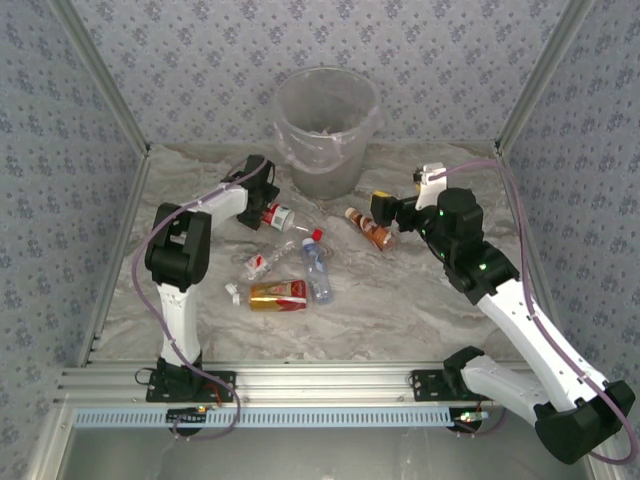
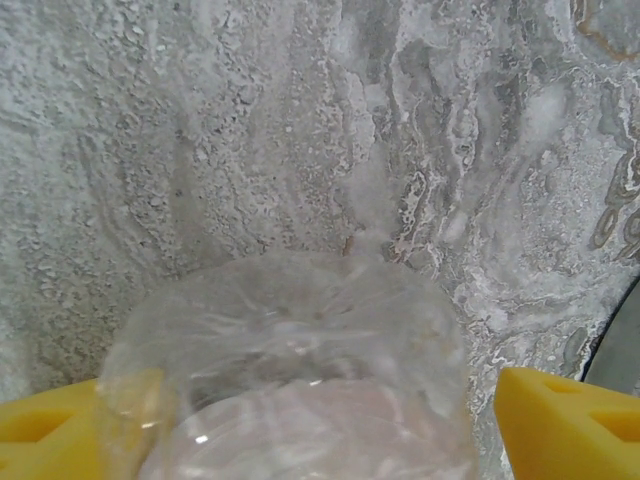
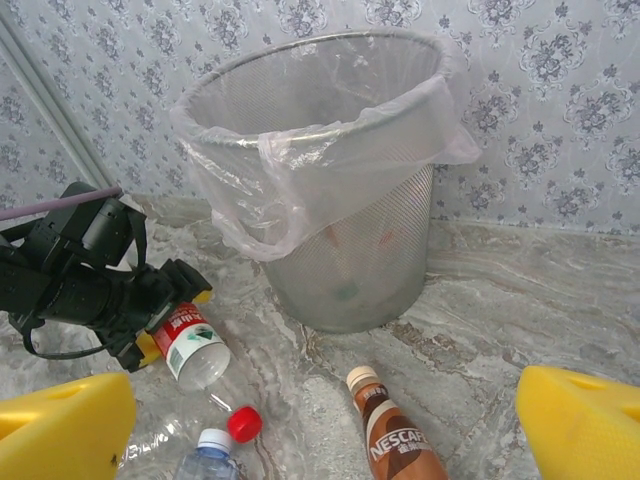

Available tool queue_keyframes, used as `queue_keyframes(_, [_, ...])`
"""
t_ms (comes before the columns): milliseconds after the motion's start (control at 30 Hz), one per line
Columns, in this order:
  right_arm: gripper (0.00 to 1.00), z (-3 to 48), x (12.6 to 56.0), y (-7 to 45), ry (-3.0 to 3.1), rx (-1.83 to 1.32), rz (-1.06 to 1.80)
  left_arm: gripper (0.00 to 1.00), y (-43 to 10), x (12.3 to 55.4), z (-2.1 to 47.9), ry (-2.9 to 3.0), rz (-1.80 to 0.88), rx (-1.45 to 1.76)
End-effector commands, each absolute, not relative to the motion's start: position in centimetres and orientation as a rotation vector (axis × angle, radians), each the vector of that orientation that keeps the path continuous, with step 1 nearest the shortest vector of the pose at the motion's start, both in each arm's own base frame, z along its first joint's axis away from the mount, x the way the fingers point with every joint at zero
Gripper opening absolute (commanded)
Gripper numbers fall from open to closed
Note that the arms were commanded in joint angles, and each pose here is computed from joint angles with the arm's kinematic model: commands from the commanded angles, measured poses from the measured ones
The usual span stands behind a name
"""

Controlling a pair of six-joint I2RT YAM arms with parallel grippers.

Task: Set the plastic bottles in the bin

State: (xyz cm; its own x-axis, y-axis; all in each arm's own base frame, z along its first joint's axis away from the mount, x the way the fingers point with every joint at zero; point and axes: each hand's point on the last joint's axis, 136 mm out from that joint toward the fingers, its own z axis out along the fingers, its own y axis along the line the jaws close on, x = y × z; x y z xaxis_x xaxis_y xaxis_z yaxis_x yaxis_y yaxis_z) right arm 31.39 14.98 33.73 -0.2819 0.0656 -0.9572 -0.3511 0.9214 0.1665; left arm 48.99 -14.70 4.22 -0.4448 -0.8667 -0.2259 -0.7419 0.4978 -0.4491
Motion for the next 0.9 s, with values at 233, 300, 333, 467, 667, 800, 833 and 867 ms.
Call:
queue_keyframes(233, [1.00, 34.4, 31.0, 14.5, 1.797, -0.217, 0.384, 0.72, -15.2, 50.0, 3.6, 2.354, -0.398, -1.197])
queue_keyframes(300, [1.00, 34.5, 31.1, 14.5, 1.796, -0.216, 0.382, 0.68, -15.0, 50.2, 4.0, 2.348, -0.389, -1.175])
queue_keyframes(333, [1.00, 34.4, 31.1, 14.5, 1.797, -0.217, 0.379, 0.67, -15.0, 50.2, 4.2, 2.346, -0.389, -1.166])
queue_keyframes(467, [1.00, 34.4, 31.2, 14.6, 1.798, -0.218, 0.379, 0.63, -14.9, 50.6, 5.0, 2.331, -0.397, -1.138])
queue_keyframes(667, [1.00, 34.2, 31.4, 14.7, 1.806, -0.220, 0.376, 0.61, -14.7, 51.0, 6.7, 2.293, -0.426, -1.109])
queue_keyframes(800, [1.00, 34.0, 31.5, 14.7, 1.811, -0.220, 0.371, 0.59, -14.6, 51.1, 8.4, 2.243, -0.467, -1.107])
queue_keyframes(833, [1.00, 33.9, 31.5, 14.7, 1.814, -0.221, 0.370, 0.59, -14.7, 51.1, 8.9, 2.226, -0.488, -1.103])
queue_keyframes(867, [1.00, 33.8, 31.6, 14.7, 1.815, -0.219, 0.370, 0.59, -14.7, 51.0, 9.3, 2.212, -0.505, -1.102])
